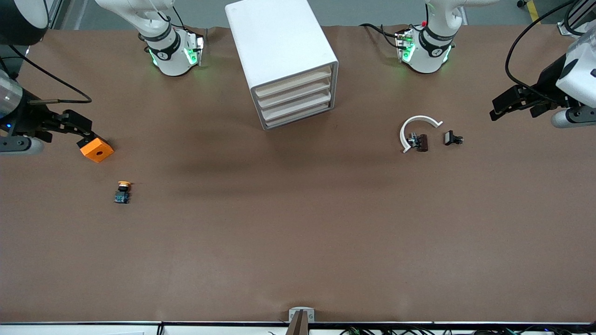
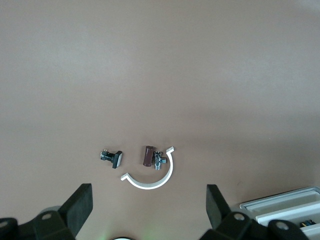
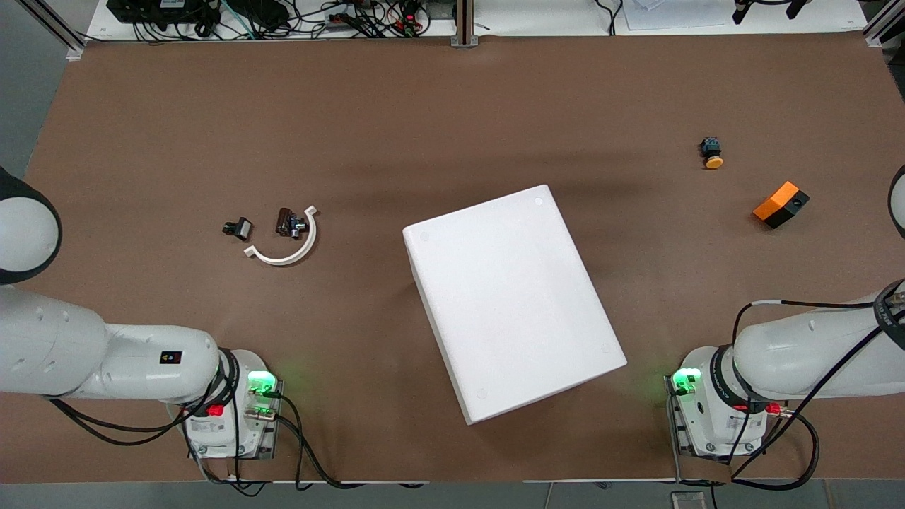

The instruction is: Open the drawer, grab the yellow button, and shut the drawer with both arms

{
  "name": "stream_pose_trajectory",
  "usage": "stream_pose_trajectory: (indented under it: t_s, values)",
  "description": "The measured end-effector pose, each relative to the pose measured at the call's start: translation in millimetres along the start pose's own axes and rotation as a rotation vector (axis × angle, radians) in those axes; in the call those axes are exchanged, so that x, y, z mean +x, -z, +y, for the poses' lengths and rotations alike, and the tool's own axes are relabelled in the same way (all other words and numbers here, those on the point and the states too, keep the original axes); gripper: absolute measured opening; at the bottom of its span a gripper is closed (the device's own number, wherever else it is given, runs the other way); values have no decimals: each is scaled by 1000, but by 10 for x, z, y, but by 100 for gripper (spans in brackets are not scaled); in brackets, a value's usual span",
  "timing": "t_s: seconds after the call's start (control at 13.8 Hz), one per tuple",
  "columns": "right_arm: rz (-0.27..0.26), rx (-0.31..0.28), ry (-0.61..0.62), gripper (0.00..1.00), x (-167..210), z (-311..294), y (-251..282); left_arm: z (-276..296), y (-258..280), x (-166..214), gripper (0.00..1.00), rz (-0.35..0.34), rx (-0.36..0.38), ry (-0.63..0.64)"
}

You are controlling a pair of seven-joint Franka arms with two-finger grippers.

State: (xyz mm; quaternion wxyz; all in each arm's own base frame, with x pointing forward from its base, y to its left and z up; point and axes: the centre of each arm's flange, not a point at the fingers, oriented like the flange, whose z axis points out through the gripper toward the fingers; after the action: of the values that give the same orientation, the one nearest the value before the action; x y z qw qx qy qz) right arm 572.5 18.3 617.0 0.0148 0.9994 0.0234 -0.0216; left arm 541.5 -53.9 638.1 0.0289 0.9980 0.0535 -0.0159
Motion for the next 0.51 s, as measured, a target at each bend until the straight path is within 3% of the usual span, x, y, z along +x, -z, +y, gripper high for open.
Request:
stream_pose_trajectory:
  t_s: [0.51]
  values:
    - [-10,4,-37,100,-26,217,52,-36,12,-35,100,-8,27,-8]
